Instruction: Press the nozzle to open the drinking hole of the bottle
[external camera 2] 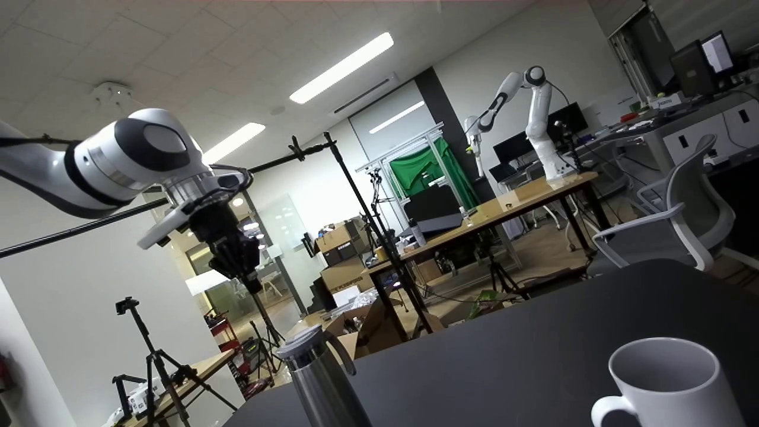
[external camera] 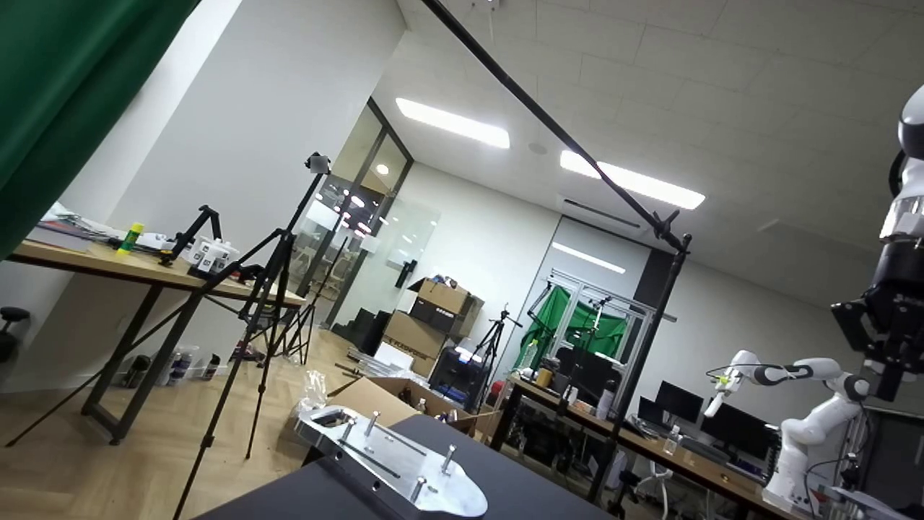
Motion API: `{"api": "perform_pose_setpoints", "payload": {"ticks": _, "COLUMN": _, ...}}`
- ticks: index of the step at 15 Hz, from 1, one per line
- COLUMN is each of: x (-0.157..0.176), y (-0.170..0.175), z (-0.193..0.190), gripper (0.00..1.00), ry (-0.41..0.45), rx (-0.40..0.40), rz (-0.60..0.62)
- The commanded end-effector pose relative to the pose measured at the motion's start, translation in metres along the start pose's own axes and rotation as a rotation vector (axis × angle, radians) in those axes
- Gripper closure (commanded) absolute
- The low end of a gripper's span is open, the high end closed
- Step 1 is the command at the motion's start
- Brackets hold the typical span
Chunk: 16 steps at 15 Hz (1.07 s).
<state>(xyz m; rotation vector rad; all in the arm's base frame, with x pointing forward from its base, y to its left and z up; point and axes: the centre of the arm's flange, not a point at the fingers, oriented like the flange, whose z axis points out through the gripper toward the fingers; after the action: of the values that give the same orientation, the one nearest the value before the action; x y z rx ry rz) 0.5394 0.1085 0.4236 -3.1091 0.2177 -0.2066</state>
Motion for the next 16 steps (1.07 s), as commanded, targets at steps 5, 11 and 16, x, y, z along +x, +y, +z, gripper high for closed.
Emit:
{"api": "perform_pose_setpoints", "payload": {"ticks": 5, "x": 0.031, "y": 0.001, "z": 0.036, "gripper": 1.0, "ry": -0.084, "rx": -0.038, "rz": 0.043}}
{"api": "perform_pose_setpoints", "payload": {"ticks": 11, "x": 0.034, "y": 0.001, "z": 0.065, "gripper": 1.0, "ry": -0.141, "rx": -0.063, "rz": 0.049}}
{"api": "perform_pose_setpoints", "payload": {"ticks": 16, "x": 0.03, "y": -0.003, "z": 0.084, "gripper": 1.0, "ry": -0.167, "rx": -0.067, "rz": 0.042}}
